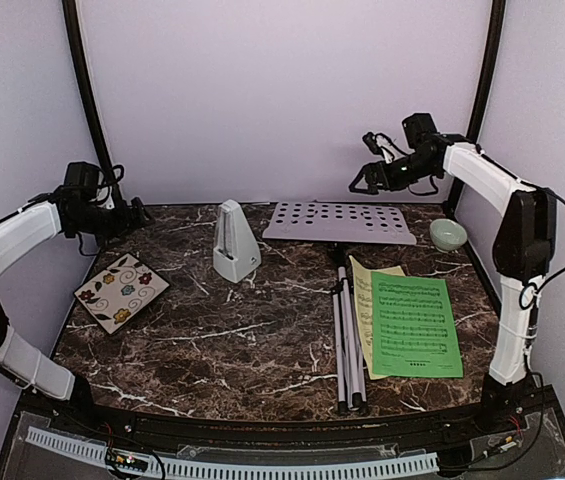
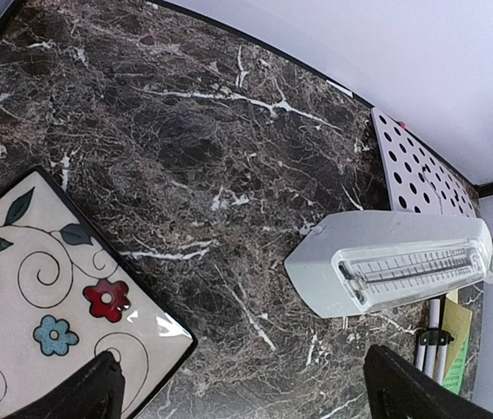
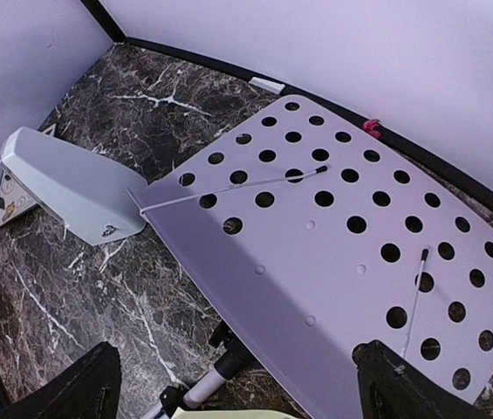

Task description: Set up the instrument practice props

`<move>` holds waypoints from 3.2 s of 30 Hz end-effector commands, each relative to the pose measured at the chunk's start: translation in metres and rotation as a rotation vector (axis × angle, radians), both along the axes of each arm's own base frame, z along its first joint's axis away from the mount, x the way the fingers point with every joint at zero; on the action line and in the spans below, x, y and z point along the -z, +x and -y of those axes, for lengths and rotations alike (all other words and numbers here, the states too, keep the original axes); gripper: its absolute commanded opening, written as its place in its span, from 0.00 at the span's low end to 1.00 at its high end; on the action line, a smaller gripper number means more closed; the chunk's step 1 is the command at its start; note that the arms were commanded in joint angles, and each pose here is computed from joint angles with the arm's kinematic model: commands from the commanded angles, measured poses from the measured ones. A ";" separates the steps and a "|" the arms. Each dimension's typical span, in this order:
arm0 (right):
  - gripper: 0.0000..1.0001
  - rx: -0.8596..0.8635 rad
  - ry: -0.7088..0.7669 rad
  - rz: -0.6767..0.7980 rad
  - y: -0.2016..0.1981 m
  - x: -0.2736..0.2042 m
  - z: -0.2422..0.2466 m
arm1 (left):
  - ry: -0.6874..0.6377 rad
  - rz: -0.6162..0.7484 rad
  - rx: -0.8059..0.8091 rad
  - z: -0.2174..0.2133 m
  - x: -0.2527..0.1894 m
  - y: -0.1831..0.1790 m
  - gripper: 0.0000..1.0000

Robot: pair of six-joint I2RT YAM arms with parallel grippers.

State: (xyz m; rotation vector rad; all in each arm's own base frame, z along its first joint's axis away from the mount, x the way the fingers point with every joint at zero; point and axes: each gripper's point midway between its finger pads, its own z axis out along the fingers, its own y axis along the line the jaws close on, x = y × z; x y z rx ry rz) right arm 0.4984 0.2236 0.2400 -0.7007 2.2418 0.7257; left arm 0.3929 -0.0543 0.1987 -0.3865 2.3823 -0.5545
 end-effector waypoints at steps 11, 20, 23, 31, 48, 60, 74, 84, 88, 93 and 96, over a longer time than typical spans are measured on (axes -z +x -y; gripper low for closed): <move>0.80 -0.289 -0.048 -0.067 -0.043 0.052 -0.055 | -0.061 0.021 0.056 0.012 0.003 -0.008 0.99; 0.75 -0.271 -0.178 -0.066 -0.035 0.086 -0.053 | -0.095 0.032 0.063 0.016 0.009 -0.014 0.99; 0.73 -0.283 -0.185 -0.084 -0.038 0.096 -0.052 | -0.097 0.051 0.075 0.018 0.006 -0.015 0.99; 0.63 -0.285 -0.254 -0.112 -0.039 0.125 -0.037 | -0.109 0.064 0.068 0.018 0.002 -0.017 0.99; 0.49 -0.255 -0.240 -0.027 -0.004 0.118 -0.036 | -0.090 0.077 0.067 0.016 0.002 -0.033 0.99; 0.33 -0.311 -0.245 -0.087 -0.036 0.134 -0.040 | -0.085 0.078 0.055 0.014 0.004 -0.031 0.99; 0.12 -0.340 -0.232 -0.095 -0.062 0.122 -0.059 | -0.078 0.101 0.053 0.013 0.003 -0.038 0.99; 0.00 -0.283 -0.226 -0.012 -0.050 0.082 -0.071 | -0.061 0.145 0.051 0.011 -0.014 -0.046 0.99; 0.00 -0.225 -0.281 0.060 -0.043 0.060 -0.068 | -0.041 0.187 0.045 0.008 -0.032 -0.047 0.99; 0.00 -0.156 -0.347 0.155 -0.039 0.028 -0.062 | -0.034 0.233 0.036 0.006 -0.050 -0.051 0.99; 0.00 -0.132 -0.378 0.210 -0.045 0.007 -0.060 | -0.027 0.249 0.030 0.004 -0.058 -0.052 0.99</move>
